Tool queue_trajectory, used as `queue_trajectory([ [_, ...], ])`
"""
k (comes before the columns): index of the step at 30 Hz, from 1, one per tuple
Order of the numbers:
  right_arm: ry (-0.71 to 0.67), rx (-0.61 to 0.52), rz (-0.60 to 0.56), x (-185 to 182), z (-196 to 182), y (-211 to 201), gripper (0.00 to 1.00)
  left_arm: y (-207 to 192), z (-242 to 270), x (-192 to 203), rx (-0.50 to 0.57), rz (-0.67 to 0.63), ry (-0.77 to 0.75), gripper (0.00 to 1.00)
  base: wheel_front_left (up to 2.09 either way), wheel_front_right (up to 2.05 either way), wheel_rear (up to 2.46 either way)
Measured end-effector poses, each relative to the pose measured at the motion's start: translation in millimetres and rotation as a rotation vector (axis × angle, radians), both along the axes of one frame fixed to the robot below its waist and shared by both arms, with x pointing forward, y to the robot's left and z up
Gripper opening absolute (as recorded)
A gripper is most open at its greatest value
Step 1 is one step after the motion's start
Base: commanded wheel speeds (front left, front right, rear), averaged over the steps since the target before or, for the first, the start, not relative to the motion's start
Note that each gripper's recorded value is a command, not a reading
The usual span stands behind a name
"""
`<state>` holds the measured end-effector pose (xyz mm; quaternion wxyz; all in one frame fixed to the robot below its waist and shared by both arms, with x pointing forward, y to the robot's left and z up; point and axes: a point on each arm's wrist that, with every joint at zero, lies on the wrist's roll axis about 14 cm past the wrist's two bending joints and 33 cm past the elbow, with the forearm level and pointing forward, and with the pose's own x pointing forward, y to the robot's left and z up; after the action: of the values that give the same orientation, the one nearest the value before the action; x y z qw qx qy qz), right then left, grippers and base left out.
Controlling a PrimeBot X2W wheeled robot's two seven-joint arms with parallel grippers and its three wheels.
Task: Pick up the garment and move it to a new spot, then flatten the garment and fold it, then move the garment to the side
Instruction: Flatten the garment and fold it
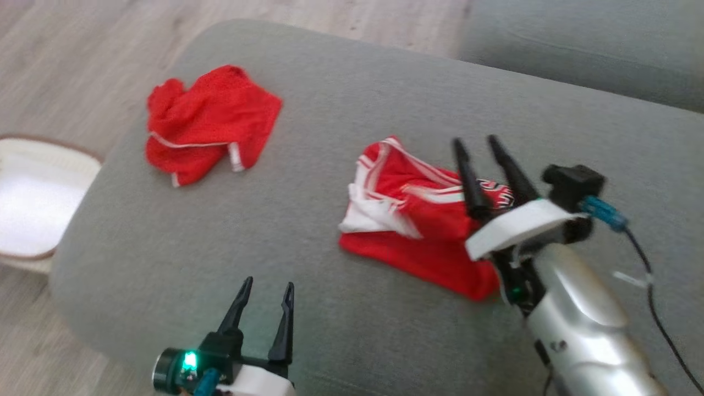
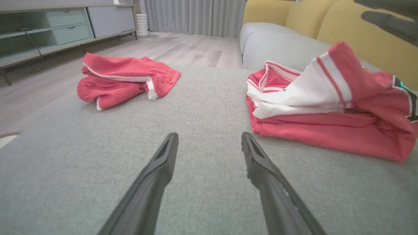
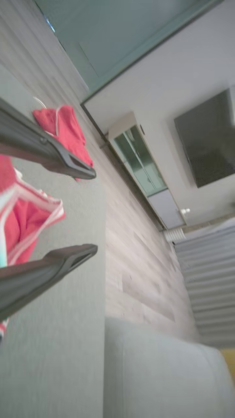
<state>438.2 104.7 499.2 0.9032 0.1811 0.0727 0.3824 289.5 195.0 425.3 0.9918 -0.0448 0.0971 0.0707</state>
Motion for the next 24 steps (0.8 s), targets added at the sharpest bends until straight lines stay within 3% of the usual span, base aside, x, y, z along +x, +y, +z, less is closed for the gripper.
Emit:
queue_trajectory([
  [4,-0.03,-0.047,-0.184,17,-6,-64,1.0,-9,5,13,0.007,-0.046,-0.02,1.0,0.0,0.0,0.0],
  [11,-0.018,-0.161,-0.444,2,-32,-170,1.0,-29,13,37,0.015,-0.132,-0.054,1.0,0.0,0.0,0.0],
  [16,-0.012,-0.206,-0.531,-14,-39,-207,1.0,-35,18,46,0.026,-0.155,-0.071,1.0,0.0,0.0,0.0],
  [24,0.037,-0.247,-0.591,-46,-58,-234,1.0,-38,14,44,0.028,-0.16,-0.06,1.0,0.0,0.0,0.0],
])
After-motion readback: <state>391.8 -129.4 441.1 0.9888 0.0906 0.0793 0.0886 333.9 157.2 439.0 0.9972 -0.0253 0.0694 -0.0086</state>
